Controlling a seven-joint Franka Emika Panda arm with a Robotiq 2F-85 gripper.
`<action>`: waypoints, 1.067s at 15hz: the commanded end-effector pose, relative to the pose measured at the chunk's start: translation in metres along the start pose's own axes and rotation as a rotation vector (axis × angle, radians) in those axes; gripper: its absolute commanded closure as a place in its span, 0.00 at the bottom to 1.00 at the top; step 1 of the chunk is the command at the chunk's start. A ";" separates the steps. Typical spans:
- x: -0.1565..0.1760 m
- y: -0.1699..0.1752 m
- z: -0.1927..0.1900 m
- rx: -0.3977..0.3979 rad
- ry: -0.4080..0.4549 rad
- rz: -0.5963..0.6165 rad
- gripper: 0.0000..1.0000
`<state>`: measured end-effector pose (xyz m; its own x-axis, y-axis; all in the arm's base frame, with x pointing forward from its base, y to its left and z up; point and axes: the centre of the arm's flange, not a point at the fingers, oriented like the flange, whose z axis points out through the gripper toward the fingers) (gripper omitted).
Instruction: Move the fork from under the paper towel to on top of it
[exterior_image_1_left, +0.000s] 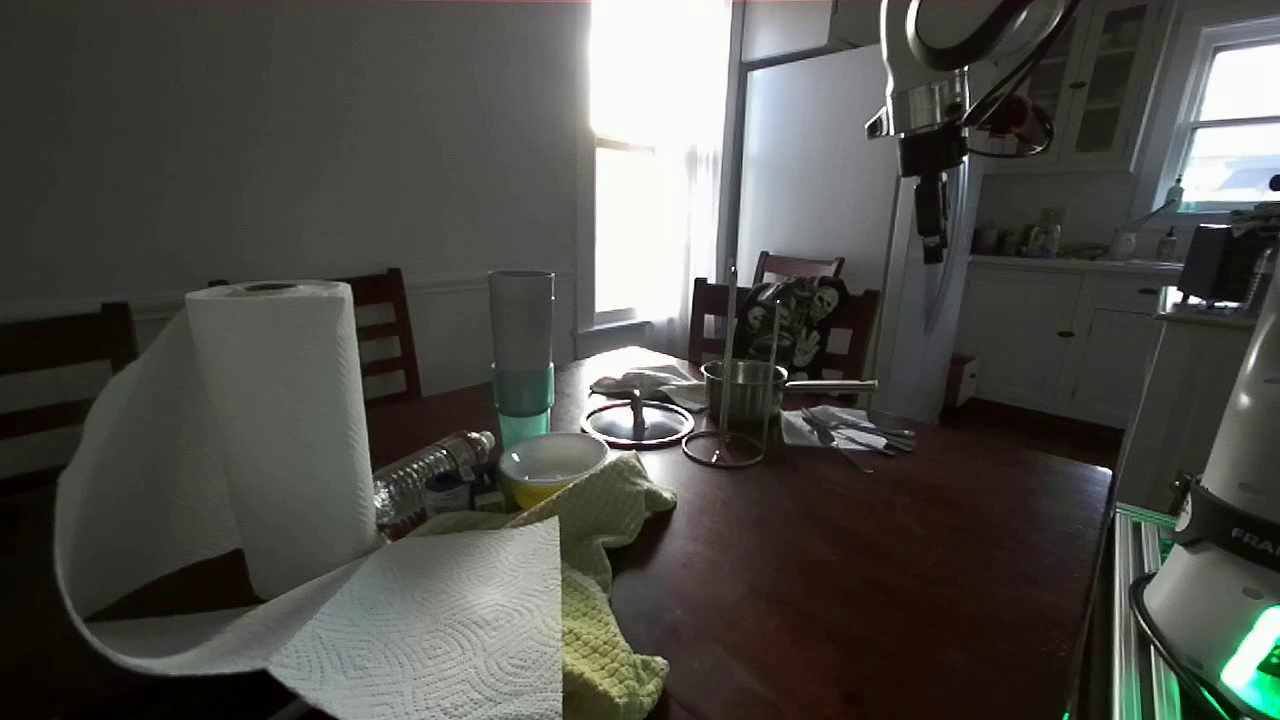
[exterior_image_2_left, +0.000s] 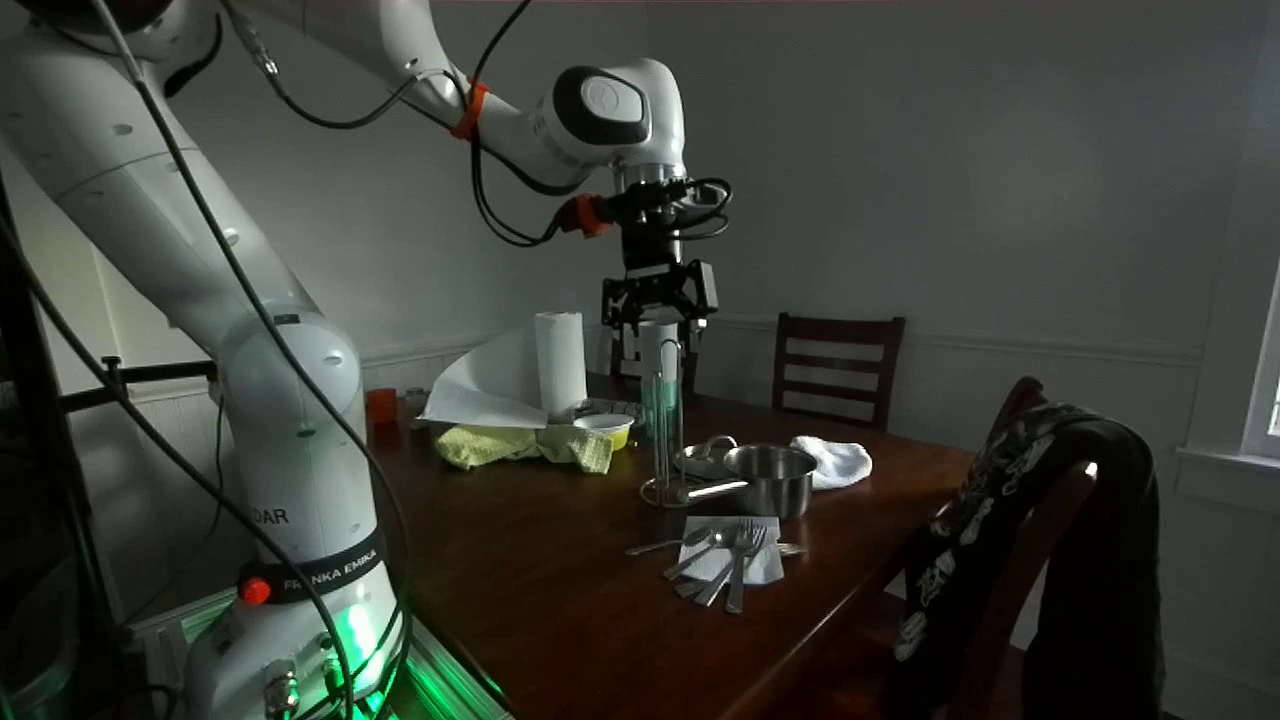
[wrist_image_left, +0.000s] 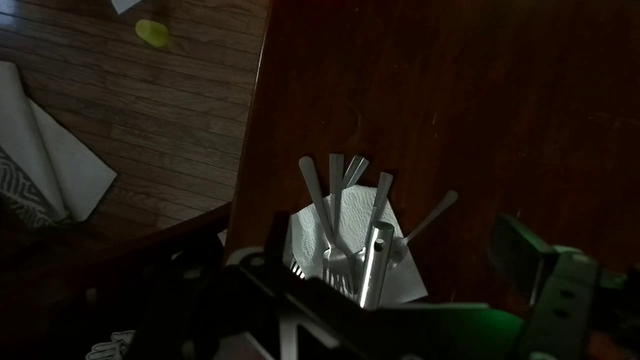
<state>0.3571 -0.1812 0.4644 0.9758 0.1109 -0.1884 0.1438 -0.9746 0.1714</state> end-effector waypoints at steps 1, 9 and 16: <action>0.044 0.005 0.013 0.036 -0.061 0.096 0.00; 0.133 0.048 0.077 0.064 -0.202 0.135 0.00; 0.196 0.088 0.153 0.176 -0.306 0.253 0.00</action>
<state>0.4987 -0.2500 0.3168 0.9046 -0.1360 -0.4039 -0.0905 -0.9874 0.1298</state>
